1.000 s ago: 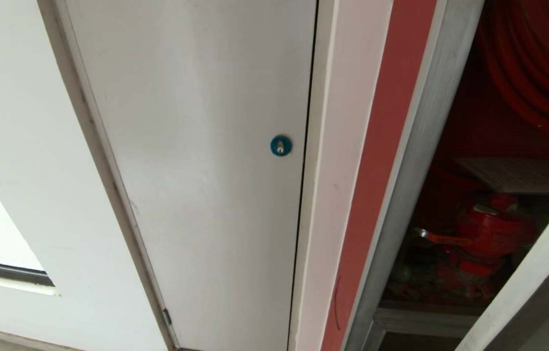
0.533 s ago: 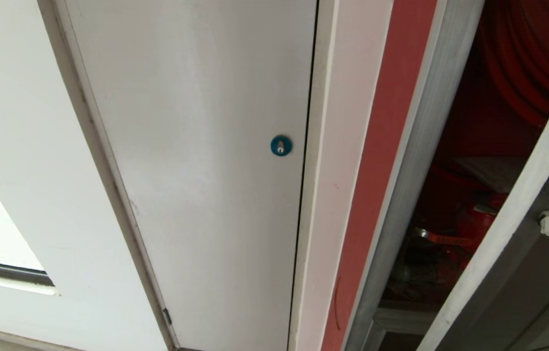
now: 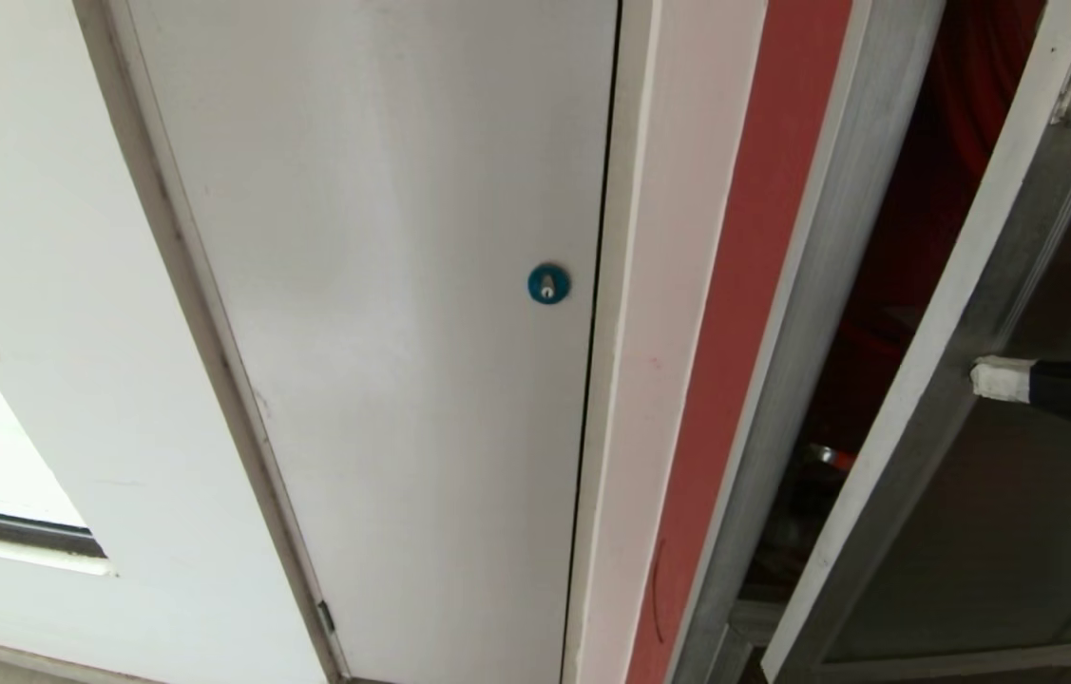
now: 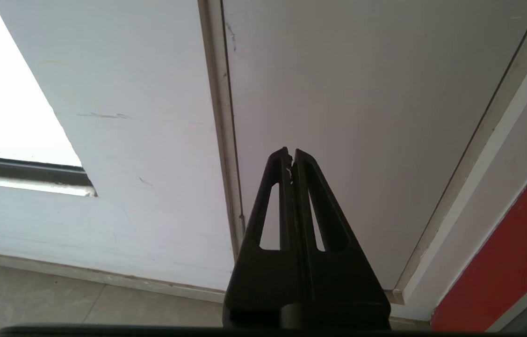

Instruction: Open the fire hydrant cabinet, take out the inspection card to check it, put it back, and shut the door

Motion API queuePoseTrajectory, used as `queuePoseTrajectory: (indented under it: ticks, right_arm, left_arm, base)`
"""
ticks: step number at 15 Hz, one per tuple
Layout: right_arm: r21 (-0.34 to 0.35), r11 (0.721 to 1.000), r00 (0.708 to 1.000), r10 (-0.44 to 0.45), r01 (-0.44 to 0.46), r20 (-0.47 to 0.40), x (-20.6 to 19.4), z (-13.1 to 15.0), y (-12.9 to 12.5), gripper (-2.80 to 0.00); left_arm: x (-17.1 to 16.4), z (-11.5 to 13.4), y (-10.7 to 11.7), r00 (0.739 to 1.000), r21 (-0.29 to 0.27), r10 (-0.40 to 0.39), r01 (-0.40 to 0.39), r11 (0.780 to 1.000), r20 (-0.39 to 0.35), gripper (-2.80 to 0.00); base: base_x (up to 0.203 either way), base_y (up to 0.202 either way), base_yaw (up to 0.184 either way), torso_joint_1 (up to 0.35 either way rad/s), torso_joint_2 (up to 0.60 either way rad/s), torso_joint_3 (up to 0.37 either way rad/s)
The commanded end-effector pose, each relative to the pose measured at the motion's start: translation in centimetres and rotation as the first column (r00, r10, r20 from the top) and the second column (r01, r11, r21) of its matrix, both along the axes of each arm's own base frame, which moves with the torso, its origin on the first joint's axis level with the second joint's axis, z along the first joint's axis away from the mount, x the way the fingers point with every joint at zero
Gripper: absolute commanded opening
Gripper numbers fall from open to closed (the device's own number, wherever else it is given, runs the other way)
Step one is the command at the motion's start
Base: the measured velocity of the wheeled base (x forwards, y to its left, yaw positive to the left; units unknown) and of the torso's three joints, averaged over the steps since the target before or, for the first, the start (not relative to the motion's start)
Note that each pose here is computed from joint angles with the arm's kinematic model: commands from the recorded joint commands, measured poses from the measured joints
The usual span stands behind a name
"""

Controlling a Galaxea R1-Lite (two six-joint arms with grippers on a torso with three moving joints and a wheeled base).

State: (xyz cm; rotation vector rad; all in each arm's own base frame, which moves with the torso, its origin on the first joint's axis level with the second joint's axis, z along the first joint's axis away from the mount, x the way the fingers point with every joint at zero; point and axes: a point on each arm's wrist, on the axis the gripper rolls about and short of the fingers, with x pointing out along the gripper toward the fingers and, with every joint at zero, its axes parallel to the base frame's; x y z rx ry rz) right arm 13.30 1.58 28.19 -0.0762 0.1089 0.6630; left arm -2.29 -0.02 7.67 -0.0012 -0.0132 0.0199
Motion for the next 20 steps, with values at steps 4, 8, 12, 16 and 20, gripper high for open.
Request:
queuePoseTrajectory:
  ticks: [4, 8, 12, 16, 20]
  right_arm:
    - [-0.009, 1.000, 0.998, -0.013, 0.012, -0.062, 2.5, -0.9, 0.7, -2.80]
    - [0.011, 0.997, 0.997, -0.083, 0.083, -0.009, 3.9, -0.4, 1.7, -2.80]
    - [0.010, 0.991, 0.991, -0.131, 0.131, -0.002, 4.2, -0.3, 1.8, -2.80]
    - [0.015, 0.982, 0.982, -0.188, 0.187, 0.036, 5.2, -0.2, 1.8, -2.80]
    - [0.014, 0.974, 0.973, -0.228, 0.228, 0.041, 6.2, -0.5, 2.1, -2.80]
  left_arm:
    - [0.1, -0.2, 0.0, 1.000, 0.000, 0.000, 0.000, 1.000, -0.007, -2.80]
    - [0.0, -0.2, 0.0, 1.000, 0.000, 0.001, -0.001, 1.000, -0.006, -2.80]
    - [0.0, -0.2, 0.0, 1.000, -0.001, 0.002, -0.002, 1.000, -0.005, -2.80]
    - [0.1, -0.2, 0.0, 1.000, 0.000, 0.000, 0.000, 1.000, -0.007, -2.80]
    - [0.0, -0.2, 0.0, 1.000, 0.000, 0.000, 0.000, 1.000, -0.006, -2.80]
  base:
    - [0.000, 0.000, 0.000, 0.000, 0.00, 0.000]
    - [0.000, 0.000, 0.000, 0.000, 0.00, 0.000]
    - [0.000, 0.000, 0.000, 0.000, 0.00, 0.000]
    - [0.000, 0.000, 0.000, 0.000, 0.00, 0.000]
    - [0.000, 0.000, 0.000, 0.000, 0.00, 0.000]
